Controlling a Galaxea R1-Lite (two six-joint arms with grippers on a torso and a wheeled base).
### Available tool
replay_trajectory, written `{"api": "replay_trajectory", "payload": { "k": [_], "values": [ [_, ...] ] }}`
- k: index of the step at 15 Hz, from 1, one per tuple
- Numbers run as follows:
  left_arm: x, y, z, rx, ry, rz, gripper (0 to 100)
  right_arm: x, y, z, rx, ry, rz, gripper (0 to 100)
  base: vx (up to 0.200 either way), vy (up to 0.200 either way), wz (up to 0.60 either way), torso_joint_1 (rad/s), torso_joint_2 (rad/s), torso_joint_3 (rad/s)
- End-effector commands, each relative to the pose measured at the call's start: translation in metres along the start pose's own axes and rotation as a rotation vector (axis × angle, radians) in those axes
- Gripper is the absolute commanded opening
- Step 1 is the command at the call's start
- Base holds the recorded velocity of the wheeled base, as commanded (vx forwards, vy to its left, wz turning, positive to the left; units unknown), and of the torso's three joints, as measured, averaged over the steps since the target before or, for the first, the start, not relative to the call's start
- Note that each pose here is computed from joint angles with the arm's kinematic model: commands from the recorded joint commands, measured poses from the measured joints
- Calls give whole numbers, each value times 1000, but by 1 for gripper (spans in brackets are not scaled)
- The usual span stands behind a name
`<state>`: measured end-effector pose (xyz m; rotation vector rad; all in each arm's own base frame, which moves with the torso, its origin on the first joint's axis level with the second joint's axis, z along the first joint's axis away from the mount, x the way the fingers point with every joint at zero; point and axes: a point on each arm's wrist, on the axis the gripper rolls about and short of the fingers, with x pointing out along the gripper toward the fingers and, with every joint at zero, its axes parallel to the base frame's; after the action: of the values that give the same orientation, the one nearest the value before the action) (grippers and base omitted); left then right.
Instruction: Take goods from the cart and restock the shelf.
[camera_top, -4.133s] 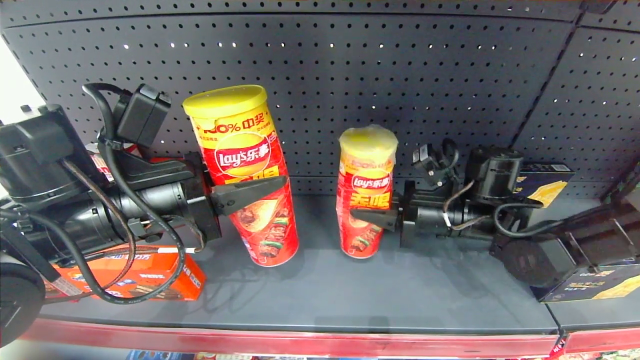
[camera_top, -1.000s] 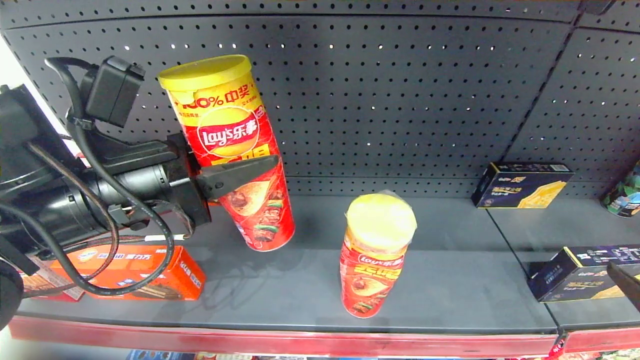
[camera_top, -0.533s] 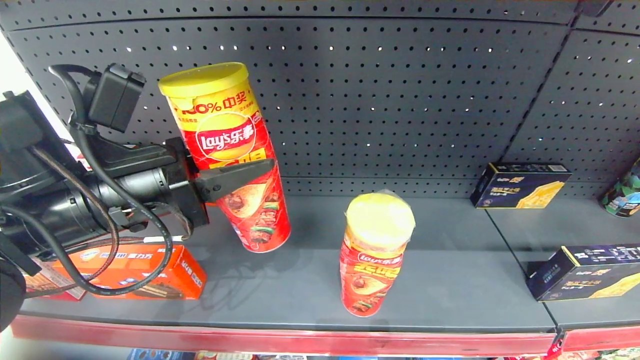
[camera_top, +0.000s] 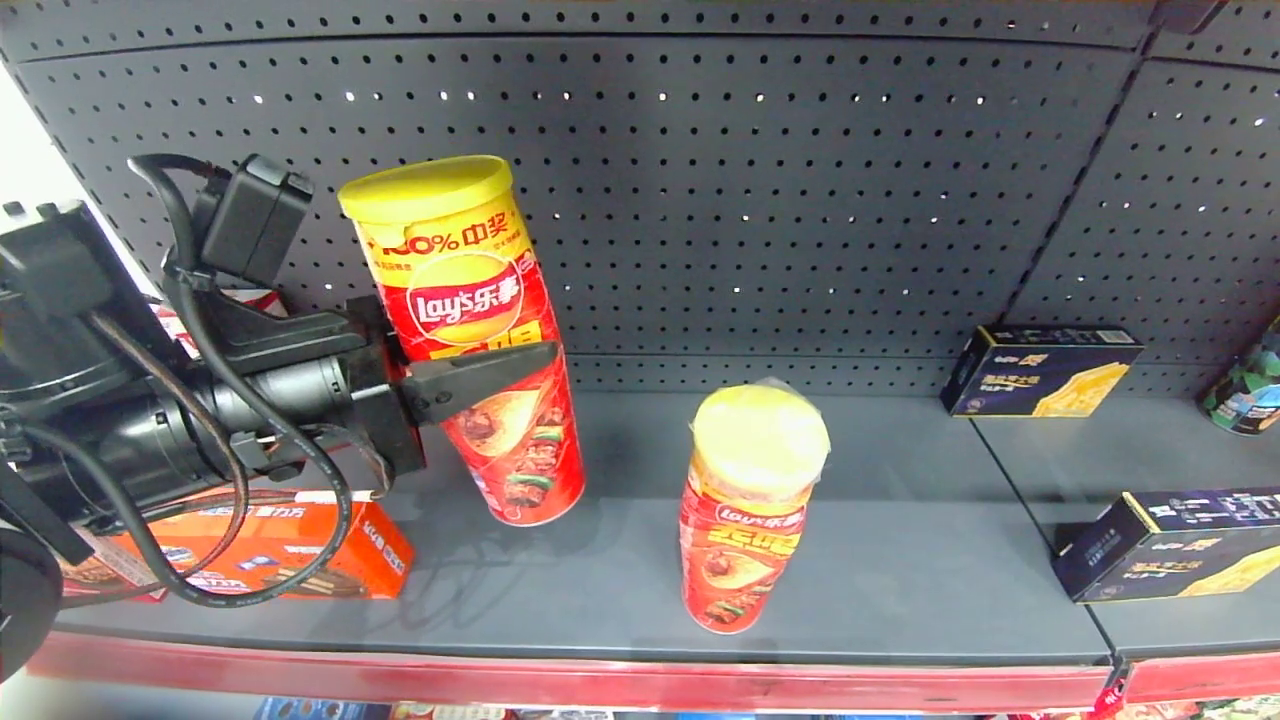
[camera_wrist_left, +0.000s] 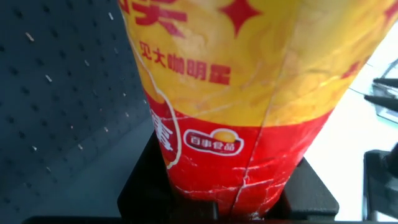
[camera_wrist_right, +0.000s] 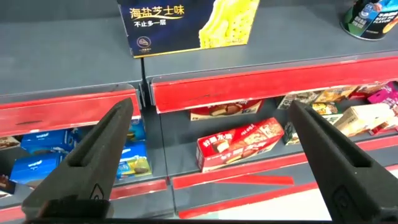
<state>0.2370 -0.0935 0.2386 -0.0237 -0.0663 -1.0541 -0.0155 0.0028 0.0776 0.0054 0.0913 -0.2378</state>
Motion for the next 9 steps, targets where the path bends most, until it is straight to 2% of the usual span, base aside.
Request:
{"api": "replay_trajectory", "payload": {
  "k": [1,3,5,6,7,8,9],
  "values": [
    [3,2,-8,-15,19,-3,0,0,0,0,0,6,0,100,0,0,0,0,0,0],
    [20,-1,-15,-27,35,-53,0,0,0,0,-2,6,0,100,0,0,0,0,0,0],
    [40,4,-17,10,34,-84,0,0,0,0,-2,6,0,100,0,0,0,0,0,0],
    [51,9,-22,41,34,-94,0,0,0,0,0,6,0,100,0,0,0,0,0,0],
    [64,15,-20,81,10,-94,0,0,0,0,-2,6,0,100,0,0,0,0,0,0],
    [72,21,-20,103,-4,-54,0,0,0,0,-2,6,0,100,0,0,0,0,0,0],
    [73,21,-19,103,-6,-53,0,0,0,0,-2,6,0,100,0,0,0,0,0,0]
  ]
}}
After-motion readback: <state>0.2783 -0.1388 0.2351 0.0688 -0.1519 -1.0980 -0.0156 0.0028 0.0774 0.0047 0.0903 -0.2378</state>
